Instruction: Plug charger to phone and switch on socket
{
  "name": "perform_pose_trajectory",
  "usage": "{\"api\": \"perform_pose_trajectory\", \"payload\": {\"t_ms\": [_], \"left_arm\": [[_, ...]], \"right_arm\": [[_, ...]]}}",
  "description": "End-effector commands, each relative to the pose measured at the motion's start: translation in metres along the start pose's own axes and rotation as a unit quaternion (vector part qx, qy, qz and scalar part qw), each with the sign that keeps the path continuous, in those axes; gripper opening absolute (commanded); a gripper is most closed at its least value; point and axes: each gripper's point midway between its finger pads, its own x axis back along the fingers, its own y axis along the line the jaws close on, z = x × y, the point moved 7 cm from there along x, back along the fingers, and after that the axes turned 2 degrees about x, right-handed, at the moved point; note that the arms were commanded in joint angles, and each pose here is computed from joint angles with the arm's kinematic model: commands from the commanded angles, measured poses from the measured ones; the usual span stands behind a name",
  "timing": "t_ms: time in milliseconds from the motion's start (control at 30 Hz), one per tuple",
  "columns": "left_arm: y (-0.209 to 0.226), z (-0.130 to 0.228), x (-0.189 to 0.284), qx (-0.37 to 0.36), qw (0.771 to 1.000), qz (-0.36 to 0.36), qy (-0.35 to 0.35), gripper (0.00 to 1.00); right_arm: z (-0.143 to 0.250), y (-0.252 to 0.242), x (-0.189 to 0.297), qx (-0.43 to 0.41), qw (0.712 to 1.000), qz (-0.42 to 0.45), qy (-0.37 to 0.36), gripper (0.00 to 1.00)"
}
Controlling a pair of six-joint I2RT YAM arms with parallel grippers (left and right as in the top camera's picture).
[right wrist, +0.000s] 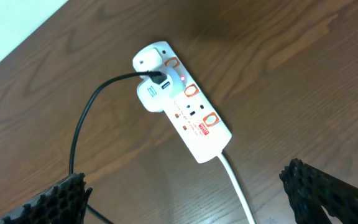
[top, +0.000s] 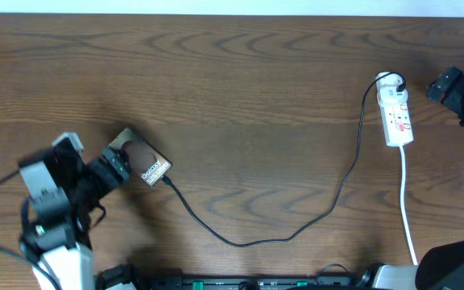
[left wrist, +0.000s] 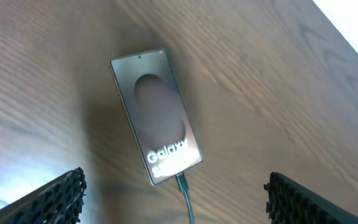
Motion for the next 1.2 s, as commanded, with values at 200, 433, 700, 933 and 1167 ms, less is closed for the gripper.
{"api": "perform_pose_trajectory", "payload": {"t_ms": [200,433,700,933,1167], "left_arm": [[0.006,0.023,0.005,-0.083,0.974,0.085,-0.192,0.91],[-0.005,0.01,0.02,-0.161,0.89,0.164,-0.395,0.91],[-0.016,0.019,0.024,-0.18,0.847,0.205,-0.458,0.91],[-0.021,0.03,0.014,-0.174,0.863,0.214,-0.423,0.91],[-0.005,0.05,-0.002,-0.163,0.899,0.184,-0.362,0.91]], "right_arm": [[0.0,0.001,0.002,-0.006,1.0,0.003,-0.003,0.99],[0.0,0.001,0.002,-0.006,1.0,0.003,-0.003,0.99],[0.0,0.001,0.002,-0.006,1.0,0.003,-0.003,0.99],[0.0,0.001,0.002,-0.006,1.0,0.003,-0.003,0.99],[0.0,0.001,0.002,-0.006,1.0,0.003,-0.003,0.99]]}}
